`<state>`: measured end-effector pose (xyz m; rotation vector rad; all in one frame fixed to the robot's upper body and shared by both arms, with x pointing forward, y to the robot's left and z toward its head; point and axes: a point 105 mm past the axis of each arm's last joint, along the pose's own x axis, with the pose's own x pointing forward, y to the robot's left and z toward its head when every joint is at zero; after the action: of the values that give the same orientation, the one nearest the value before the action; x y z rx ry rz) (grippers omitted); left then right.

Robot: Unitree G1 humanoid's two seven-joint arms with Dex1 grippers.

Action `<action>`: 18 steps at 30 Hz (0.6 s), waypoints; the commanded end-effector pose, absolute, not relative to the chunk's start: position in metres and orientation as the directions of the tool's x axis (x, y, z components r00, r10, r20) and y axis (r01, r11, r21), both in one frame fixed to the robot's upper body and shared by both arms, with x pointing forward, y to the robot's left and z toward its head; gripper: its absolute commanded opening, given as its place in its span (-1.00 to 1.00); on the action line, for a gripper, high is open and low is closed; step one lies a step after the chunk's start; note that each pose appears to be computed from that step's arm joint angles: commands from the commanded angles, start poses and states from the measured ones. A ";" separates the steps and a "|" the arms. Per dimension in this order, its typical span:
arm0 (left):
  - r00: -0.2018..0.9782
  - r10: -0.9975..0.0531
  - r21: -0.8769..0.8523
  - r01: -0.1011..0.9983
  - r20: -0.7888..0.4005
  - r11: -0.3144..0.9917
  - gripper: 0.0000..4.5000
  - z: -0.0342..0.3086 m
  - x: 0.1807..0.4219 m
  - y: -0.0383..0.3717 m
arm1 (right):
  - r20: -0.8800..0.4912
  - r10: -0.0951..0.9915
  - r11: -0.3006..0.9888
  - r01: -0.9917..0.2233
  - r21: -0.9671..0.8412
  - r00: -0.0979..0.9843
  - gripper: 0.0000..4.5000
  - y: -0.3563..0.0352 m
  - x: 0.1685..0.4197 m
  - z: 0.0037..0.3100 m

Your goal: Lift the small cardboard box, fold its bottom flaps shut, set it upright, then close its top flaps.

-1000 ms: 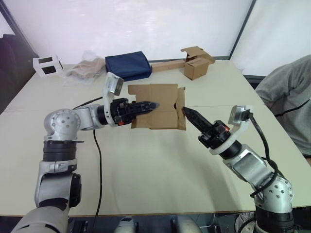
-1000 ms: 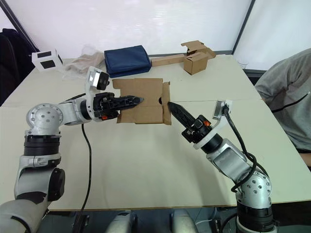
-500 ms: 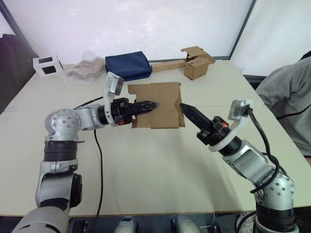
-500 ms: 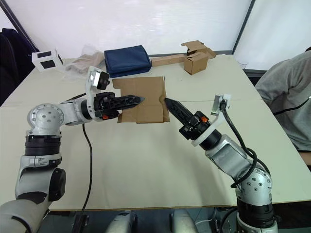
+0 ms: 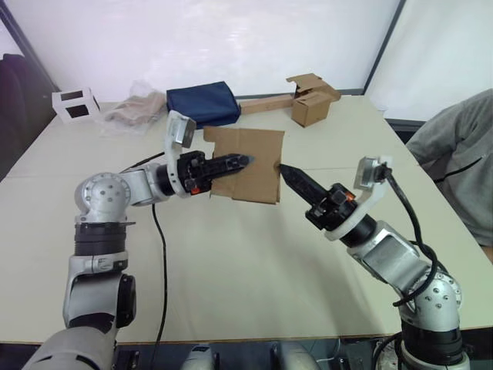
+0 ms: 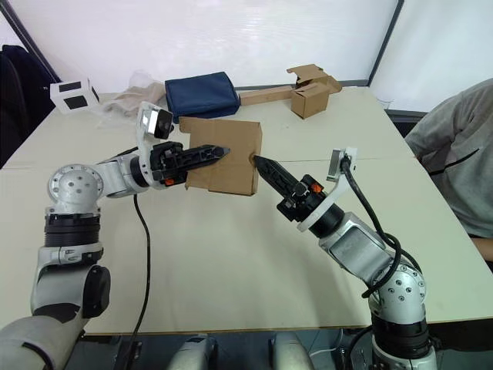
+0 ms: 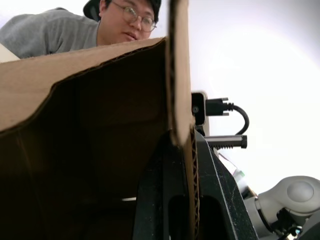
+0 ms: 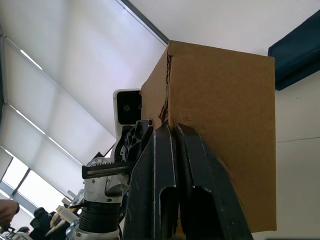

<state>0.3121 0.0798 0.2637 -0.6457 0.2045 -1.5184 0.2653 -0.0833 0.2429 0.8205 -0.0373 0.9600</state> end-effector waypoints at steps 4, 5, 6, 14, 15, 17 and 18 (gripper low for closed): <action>0.029 -0.953 -0.459 0.881 0.301 -0.118 -1.00 0.281 0.304 0.076 | 0.379 0.763 0.260 -0.786 0.561 0.523 -0.98 -0.068 0.253 0.248; 0.031 -0.954 -0.460 0.881 0.300 -0.115 -1.00 0.280 0.304 0.076 | 0.395 0.744 0.265 -0.780 0.567 0.539 -0.98 -0.077 0.255 0.250; 0.033 -0.954 -0.461 0.880 0.299 -0.114 -1.00 0.280 0.304 0.077 | 0.402 0.728 0.275 -0.773 0.571 0.556 -0.98 -0.084 0.256 0.251; 0.049 -0.953 -0.464 0.880 0.298 -0.100 -1.00 0.280 0.305 0.080 | 0.400 0.675 0.331 -0.739 0.587 0.620 -0.98 -0.112 0.262 0.247; 0.048 -0.953 -0.463 0.880 0.298 -0.100 -1.00 0.280 0.305 0.080 | 0.398 0.673 0.337 -0.738 0.585 0.623 -0.98 -0.114 0.262 0.247; 0.048 -0.953 -0.462 0.881 0.300 -0.101 -1.00 0.280 0.305 0.079 | 0.396 0.669 0.344 -0.735 0.584 0.628 -0.98 -0.116 0.262 0.246; 0.049 -0.953 -0.461 0.882 0.299 -0.099 -1.00 0.280 0.305 0.079 | 0.396 0.670 0.342 -0.735 0.586 0.628 -0.98 -0.116 0.262 0.246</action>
<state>0.3106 0.0768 0.2647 -0.6581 0.2125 -1.5170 0.2651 -0.1119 0.2380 0.8077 -0.0518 0.9032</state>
